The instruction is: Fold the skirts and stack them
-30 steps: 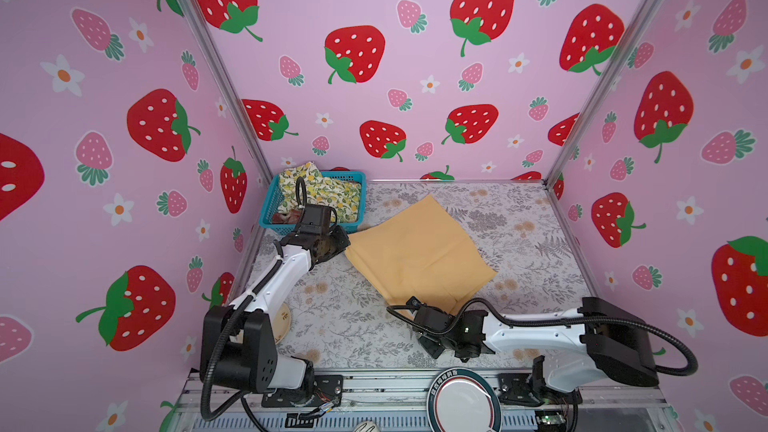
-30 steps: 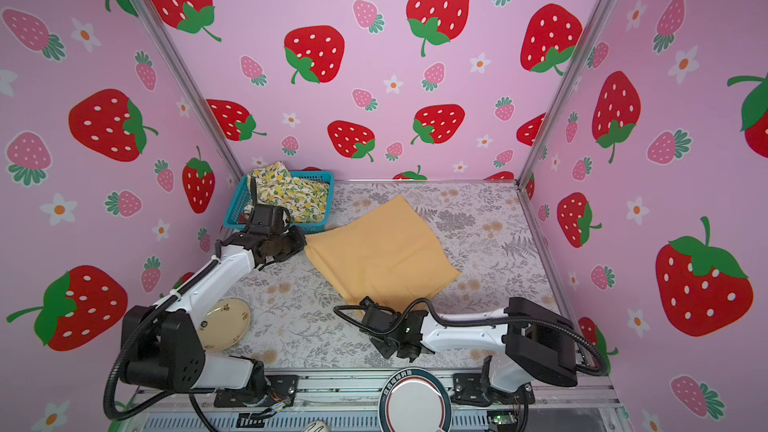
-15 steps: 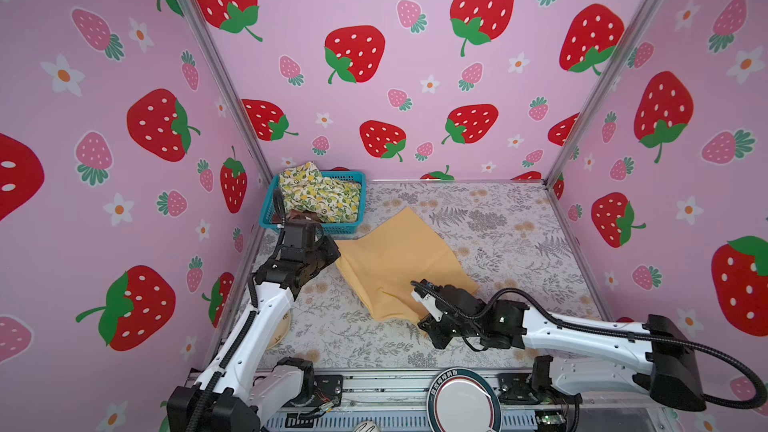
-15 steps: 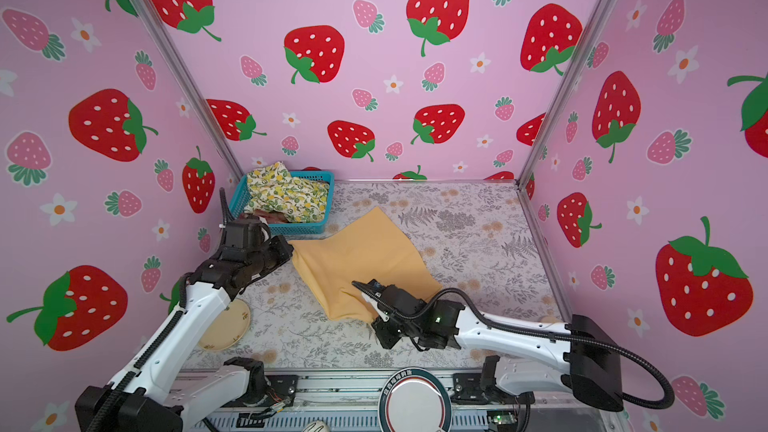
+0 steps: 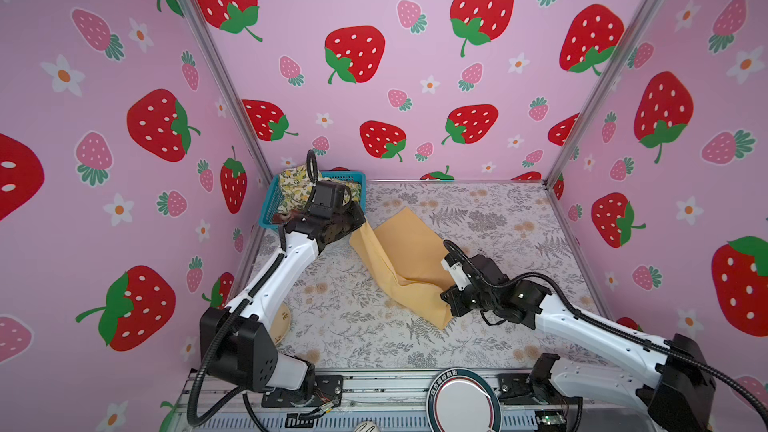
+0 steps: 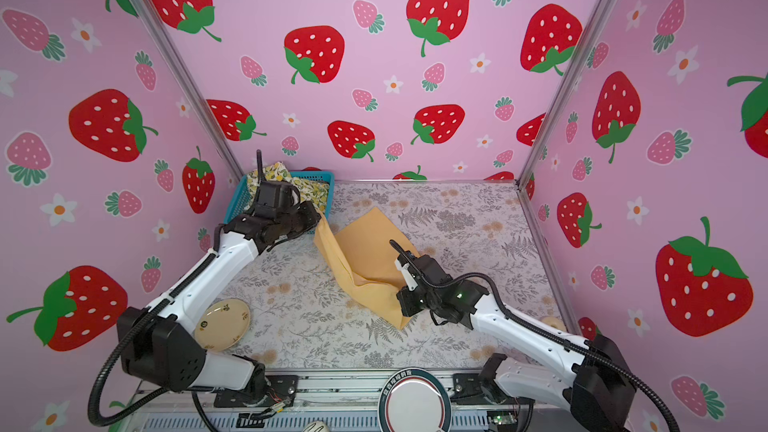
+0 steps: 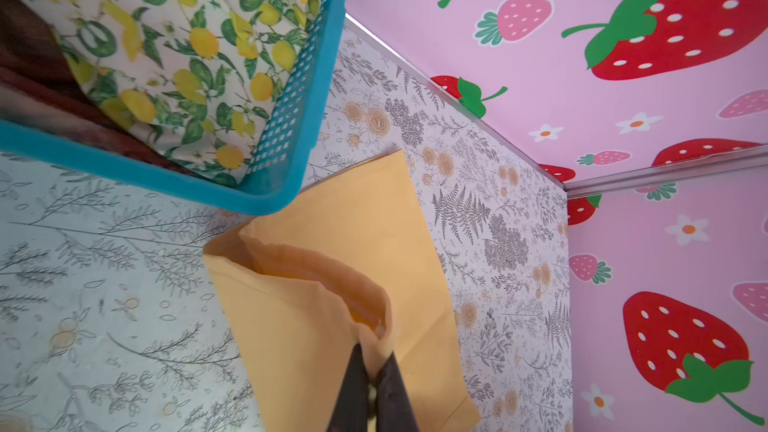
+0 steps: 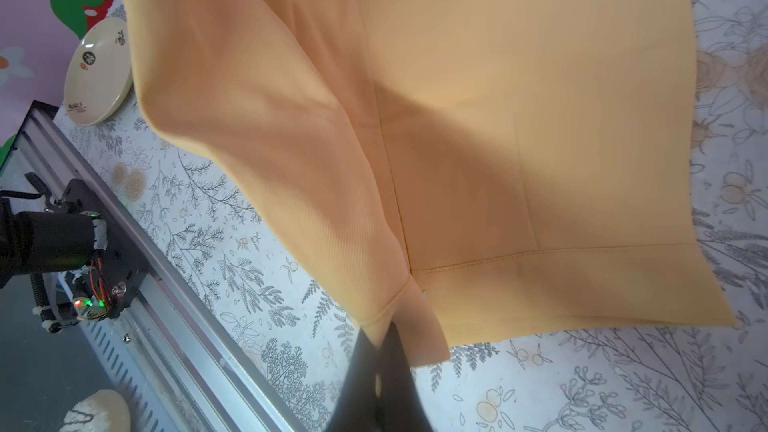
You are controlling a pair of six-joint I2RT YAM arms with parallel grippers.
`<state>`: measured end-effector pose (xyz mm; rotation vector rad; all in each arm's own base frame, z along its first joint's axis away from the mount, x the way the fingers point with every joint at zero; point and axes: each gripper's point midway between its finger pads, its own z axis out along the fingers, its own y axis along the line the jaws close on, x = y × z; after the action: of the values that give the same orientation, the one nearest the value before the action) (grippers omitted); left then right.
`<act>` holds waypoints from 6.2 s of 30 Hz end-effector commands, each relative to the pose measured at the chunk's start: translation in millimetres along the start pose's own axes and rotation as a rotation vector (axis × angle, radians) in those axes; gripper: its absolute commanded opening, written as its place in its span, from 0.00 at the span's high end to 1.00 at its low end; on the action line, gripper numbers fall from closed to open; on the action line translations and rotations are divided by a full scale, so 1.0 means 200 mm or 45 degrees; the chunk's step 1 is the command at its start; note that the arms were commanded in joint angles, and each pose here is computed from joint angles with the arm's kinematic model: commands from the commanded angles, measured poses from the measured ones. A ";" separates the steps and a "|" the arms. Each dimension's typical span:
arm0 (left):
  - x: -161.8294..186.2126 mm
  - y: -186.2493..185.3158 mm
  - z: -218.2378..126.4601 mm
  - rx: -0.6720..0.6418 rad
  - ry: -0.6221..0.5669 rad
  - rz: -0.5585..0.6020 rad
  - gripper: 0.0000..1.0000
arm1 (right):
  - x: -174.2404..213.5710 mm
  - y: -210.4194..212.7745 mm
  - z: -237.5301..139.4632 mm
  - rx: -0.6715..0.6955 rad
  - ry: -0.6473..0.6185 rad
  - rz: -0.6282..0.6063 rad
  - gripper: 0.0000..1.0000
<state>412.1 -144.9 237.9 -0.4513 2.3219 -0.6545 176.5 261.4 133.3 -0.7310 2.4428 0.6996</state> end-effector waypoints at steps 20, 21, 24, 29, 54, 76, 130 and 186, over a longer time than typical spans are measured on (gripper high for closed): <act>-0.07 -0.27 0.78 -0.010 0.124 -0.001 1.00 | 0.00 -0.42 0.10 0.130 0.023 0.257 1.00; -0.06 -0.27 0.81 -0.013 0.136 0.001 1.00 | 0.00 -0.43 0.10 0.135 0.017 0.263 1.00; -0.04 -0.27 0.88 -0.029 0.156 -0.006 1.00 | -0.02 -0.48 0.11 0.158 0.011 0.279 1.00; 0.00 -0.23 0.97 -0.064 0.179 -0.017 1.00 | -0.02 -0.55 0.14 0.182 0.017 0.302 1.00; 0.10 -0.19 1.17 -0.047 0.285 -0.043 0.87 | -0.01 -0.77 0.18 0.360 0.023 0.353 0.91; 0.10 -0.25 0.83 0.042 0.249 0.037 0.23 | -0.19 -0.88 -0.01 0.533 -0.214 0.367 0.36; 0.95 0.23 0.50 -0.167 0.250 -0.040 0.01 | -0.29 -1.04 0.26 0.540 -0.086 0.344 0.00; 0.89 0.17 0.56 -0.085 0.261 0.049 0.01 | -0.20 -0.97 0.39 0.489 -0.001 0.325 0.00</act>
<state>357.0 -245.4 69.8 -0.3405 2.5509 -0.6723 345.1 180.0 44.0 -0.2390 2.5498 0.3046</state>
